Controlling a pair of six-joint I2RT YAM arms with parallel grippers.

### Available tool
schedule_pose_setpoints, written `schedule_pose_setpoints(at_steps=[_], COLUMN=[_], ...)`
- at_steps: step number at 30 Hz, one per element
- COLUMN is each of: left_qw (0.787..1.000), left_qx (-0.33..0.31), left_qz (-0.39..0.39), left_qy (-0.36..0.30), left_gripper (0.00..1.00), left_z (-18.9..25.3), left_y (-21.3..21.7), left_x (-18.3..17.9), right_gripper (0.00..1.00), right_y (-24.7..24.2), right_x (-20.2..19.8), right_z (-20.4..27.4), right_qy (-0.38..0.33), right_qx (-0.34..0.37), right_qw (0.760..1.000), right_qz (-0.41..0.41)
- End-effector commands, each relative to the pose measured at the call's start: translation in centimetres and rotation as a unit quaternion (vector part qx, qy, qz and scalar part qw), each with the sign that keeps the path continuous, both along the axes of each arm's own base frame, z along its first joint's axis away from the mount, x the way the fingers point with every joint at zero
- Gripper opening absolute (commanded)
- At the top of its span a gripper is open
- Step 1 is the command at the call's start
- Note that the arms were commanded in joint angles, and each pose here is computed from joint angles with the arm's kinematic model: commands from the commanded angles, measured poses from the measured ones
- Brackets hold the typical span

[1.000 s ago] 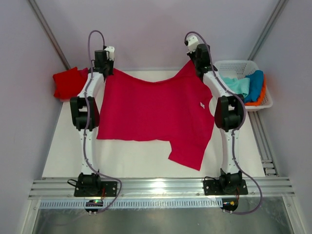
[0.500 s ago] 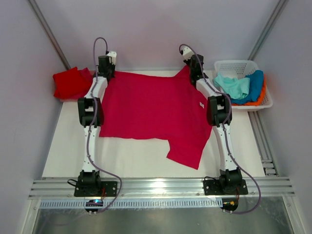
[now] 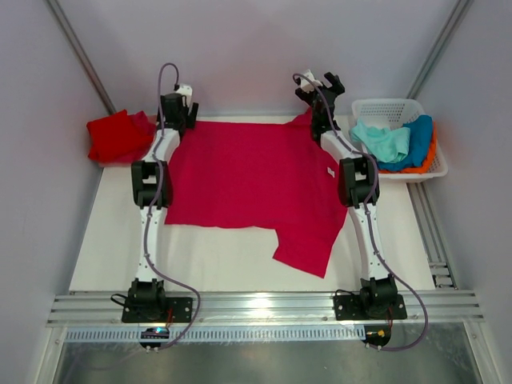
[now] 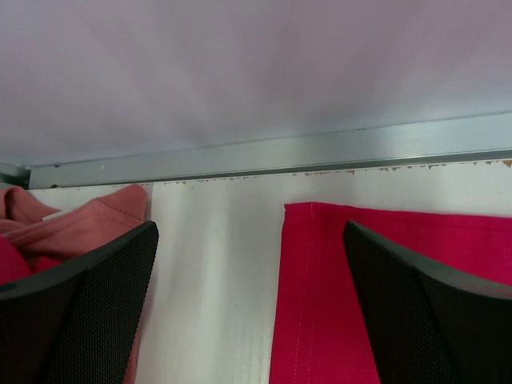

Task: Fold and stack the t-shirts
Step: Flatten the tshirt out

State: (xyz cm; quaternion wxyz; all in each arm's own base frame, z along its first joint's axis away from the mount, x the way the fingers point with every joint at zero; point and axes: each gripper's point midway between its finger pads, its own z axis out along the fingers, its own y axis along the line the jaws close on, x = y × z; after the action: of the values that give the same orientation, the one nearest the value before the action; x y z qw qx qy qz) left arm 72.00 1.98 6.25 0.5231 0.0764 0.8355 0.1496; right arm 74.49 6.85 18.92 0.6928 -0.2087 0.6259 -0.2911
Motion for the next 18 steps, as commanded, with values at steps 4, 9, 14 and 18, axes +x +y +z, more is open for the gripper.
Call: schedule_pose_setpoints(at_steps=[4,9,14,18], left_qw=[0.995,0.994,0.993,0.981], left_qx=[0.013,-0.047,-0.117,-0.157], left_qz=[0.052,0.041,-0.019,-0.078], left_qy=[-0.087,-0.087,-0.027,0.082], left_gripper=[0.99,0.99,0.99,0.99], left_z=[10.2,19.6,23.2,19.2], left_y=[1.2,-0.2,-3.2,-5.5], left_x=[0.0,-4.0,-10.7,-19.1], right_gripper=[0.99,0.99,0.99,0.99], right_y=[-1.8,-3.9,-2.3,2.9], right_x=[-4.1,-7.8,-13.8,-21.4], right_z=[16.3,20.5,21.2,13.2], right_qy=[-0.156,-0.107,0.016,0.206], right_qx=[0.01,0.047,0.102,0.074], right_qw=[0.986,0.989,0.995,0.962], right_qz=[-0.056,-0.092,-0.013,0.162])
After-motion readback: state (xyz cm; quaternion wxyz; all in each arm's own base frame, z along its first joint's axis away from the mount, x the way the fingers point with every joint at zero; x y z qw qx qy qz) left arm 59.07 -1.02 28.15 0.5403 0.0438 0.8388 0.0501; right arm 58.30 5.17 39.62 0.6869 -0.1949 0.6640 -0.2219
